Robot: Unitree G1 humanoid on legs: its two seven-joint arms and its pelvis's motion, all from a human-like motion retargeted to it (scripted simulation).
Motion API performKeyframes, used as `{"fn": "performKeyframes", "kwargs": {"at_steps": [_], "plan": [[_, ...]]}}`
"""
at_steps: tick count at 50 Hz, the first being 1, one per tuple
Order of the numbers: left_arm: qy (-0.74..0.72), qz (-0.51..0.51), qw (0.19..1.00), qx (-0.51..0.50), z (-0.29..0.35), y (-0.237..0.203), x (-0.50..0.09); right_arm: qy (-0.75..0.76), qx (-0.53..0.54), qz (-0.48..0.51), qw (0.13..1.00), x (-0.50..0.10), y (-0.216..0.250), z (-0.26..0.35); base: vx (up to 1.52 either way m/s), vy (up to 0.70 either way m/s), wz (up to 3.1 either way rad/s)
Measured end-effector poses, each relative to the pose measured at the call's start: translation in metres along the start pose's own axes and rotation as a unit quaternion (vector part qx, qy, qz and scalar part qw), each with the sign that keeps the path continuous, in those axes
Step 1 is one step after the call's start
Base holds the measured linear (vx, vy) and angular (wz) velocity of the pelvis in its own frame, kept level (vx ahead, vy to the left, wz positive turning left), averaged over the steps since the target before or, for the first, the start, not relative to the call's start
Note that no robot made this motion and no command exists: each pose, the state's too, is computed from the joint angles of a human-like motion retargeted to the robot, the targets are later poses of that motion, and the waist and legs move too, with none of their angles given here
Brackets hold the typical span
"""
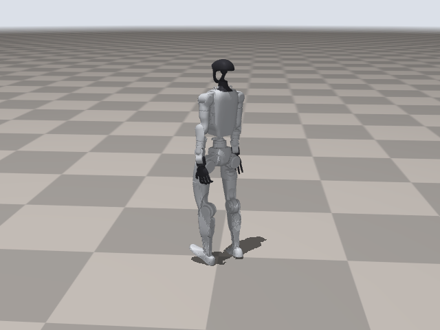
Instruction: In place motions
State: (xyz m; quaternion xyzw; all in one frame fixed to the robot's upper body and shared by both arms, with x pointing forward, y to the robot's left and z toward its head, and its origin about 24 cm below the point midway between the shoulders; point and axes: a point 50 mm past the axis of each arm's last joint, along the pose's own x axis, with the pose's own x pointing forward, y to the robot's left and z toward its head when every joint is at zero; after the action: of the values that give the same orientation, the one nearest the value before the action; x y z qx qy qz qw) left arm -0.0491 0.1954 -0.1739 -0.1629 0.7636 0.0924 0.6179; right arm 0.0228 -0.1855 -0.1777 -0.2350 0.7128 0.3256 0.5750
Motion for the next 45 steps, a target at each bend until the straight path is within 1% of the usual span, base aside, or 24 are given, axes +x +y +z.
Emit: {"fn": "performKeyframes", "kwargs": {"at_steps": [45], "plan": [[0.003, 0.001, 1.0, 0.001, -0.0016, -0.0003, 0.0003, 0.0, -0.002, 0.001, 1.0, -0.0001, 0.0, 0.0004, 0.0, 0.0, 0.0]]}}
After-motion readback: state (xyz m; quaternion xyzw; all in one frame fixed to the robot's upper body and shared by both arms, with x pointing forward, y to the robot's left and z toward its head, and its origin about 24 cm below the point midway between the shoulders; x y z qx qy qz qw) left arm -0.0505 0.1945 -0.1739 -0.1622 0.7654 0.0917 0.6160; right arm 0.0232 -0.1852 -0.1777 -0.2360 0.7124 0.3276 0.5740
